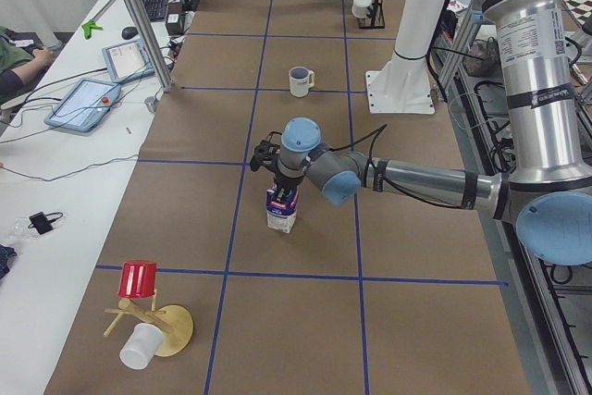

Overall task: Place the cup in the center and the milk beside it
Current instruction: 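Reach the left gripper down and grasp the milk carton top, then carry the milk carton toward the mug and lower it beside it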

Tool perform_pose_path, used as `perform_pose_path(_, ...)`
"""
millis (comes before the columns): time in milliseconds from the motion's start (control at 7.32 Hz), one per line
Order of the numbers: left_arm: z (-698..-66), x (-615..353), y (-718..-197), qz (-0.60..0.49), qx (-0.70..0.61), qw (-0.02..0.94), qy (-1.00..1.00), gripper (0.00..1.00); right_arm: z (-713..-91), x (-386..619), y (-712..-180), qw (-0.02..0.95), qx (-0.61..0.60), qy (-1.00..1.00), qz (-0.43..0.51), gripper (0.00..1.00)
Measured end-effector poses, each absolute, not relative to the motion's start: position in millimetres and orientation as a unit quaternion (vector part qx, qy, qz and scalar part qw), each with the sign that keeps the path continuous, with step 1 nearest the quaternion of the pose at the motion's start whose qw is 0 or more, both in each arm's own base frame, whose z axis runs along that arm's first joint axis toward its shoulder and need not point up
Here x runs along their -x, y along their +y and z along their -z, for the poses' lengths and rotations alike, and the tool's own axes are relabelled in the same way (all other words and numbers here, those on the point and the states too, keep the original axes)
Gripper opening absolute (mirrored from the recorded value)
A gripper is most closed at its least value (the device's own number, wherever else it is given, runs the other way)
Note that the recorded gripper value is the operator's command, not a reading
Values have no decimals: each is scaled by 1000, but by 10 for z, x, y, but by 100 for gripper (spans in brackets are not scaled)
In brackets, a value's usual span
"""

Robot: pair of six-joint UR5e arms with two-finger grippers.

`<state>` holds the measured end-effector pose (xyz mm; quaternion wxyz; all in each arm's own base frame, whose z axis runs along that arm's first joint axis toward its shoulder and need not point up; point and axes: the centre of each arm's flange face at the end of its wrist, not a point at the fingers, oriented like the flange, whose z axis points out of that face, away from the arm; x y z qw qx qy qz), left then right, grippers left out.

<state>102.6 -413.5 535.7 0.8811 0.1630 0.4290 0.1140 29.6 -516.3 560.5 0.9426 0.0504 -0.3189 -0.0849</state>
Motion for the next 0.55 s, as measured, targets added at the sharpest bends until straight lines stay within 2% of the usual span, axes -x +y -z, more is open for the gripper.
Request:
perform_pose_path(273,-5291,-1018,-4143,-113,-168,880,429,0,-5607,-296,-5160,943,-50,-319,85,100)
perform_pose_path(547,-4895,-1033,-4143,-105,-167,870,451,0,-5615,-297,-5154,943,-50,-319,86,100)
